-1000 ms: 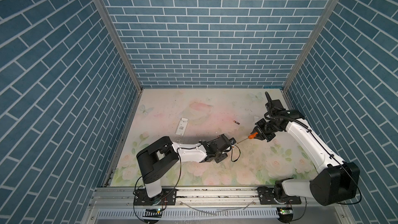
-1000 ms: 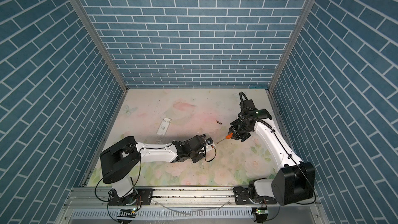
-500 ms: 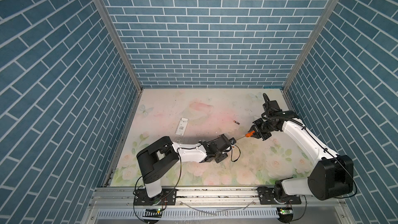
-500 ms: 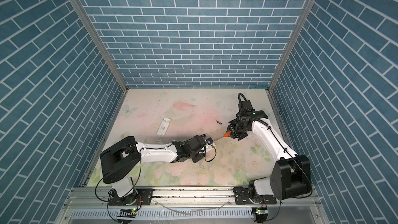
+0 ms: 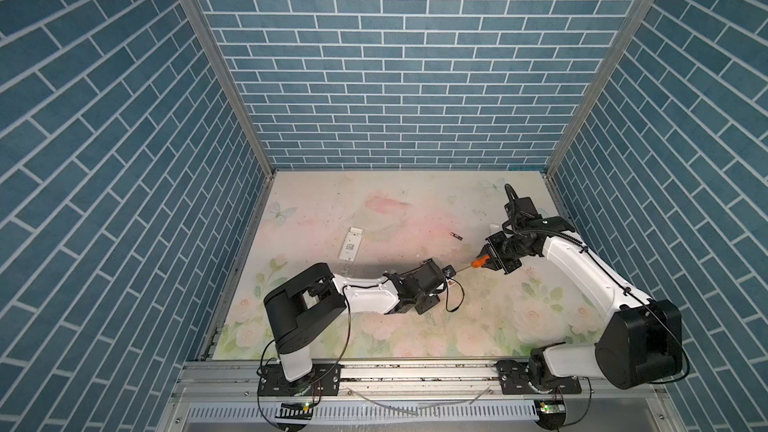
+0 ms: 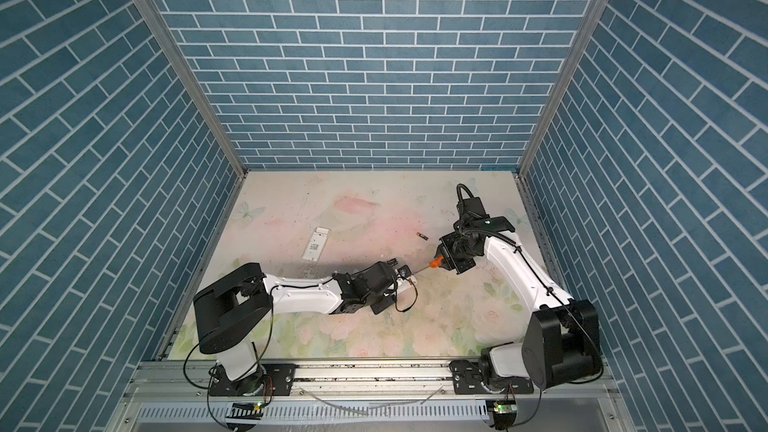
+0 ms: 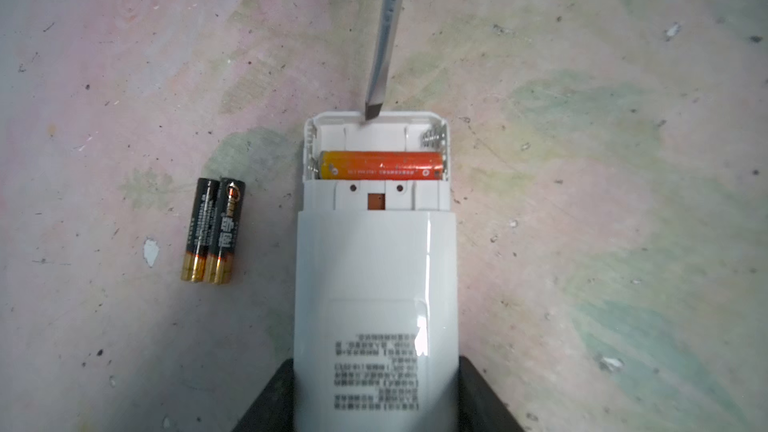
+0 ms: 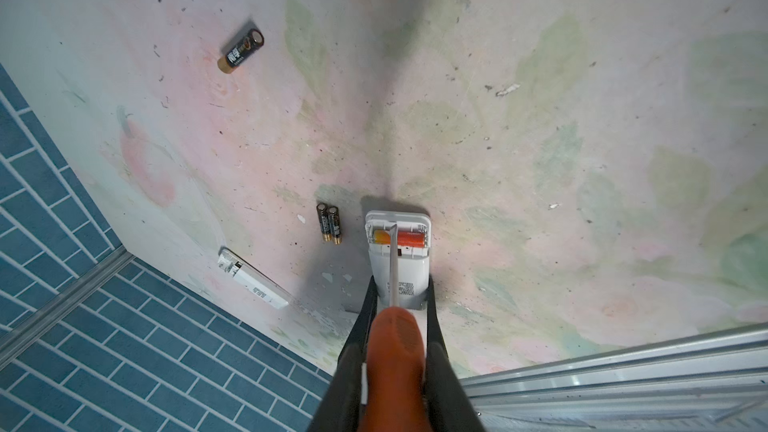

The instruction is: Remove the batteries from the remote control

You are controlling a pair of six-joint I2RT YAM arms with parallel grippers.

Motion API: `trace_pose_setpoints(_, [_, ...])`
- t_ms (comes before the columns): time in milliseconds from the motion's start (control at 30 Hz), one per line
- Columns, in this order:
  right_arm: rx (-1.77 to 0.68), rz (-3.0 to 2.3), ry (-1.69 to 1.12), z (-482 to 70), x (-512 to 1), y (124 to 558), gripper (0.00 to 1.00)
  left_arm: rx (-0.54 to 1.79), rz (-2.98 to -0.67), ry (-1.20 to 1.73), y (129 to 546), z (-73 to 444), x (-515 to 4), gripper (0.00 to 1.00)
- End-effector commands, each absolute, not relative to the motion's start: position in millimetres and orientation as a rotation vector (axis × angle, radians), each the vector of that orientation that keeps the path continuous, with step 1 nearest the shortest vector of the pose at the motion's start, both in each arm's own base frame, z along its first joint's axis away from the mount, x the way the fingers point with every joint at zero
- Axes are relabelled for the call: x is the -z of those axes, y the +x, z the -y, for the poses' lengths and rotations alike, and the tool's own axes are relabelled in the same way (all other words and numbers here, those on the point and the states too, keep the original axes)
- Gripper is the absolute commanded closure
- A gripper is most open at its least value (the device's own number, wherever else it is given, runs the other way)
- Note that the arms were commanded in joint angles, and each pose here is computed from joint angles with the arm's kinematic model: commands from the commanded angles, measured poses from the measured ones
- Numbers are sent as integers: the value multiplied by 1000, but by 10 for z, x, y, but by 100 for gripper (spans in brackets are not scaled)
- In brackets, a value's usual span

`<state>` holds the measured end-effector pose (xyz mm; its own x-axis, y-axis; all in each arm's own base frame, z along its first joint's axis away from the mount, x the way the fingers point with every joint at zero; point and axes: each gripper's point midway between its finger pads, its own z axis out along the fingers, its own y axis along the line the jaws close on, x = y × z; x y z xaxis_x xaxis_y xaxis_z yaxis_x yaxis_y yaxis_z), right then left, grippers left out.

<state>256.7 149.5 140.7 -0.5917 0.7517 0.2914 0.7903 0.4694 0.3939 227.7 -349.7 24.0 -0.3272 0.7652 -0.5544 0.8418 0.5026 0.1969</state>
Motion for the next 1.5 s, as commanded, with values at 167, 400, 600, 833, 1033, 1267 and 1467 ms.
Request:
trace_pose_setpoints(167, [748, 2571, -1432, -1509, -1348, 2432, 100, 56, -2248, 1370, 2160, 3193, 105, 79])
trace_pose_setpoints(400, [773, 2534, -1463, -1547, -1226, 2447, 100, 53, -2240, 1345, 2172, 3173, 78, 79])
trace_pose_setpoints(600, [808, 2483, -1481, -1605, -1174, 2465, 100, 51, -2221, 1336, 2187, 3206, 73, 80])
trace_pose_setpoints(833, [806, 2423, -1487, -1652, -1139, 2432, 100, 75, -2217, 1391, 2148, 3273, 124, 80])
trace_pose_setpoints(1033, [806, 2400, -1476, -1707, -1205, 2512, 100, 84, -2237, 1442, 2066, 3221, 203, 79])
trace_pose_setpoints(1267, [819, 2392, -1471, -1744, -1243, 2582, 100, 97, -2216, 1436, 2077, 3242, 193, 80])
trace_pose_setpoints(1467, [817, 2359, -1476, -1769, -1199, 2559, 100, 106, -2203, 1437, 2072, 3268, 189, 80])
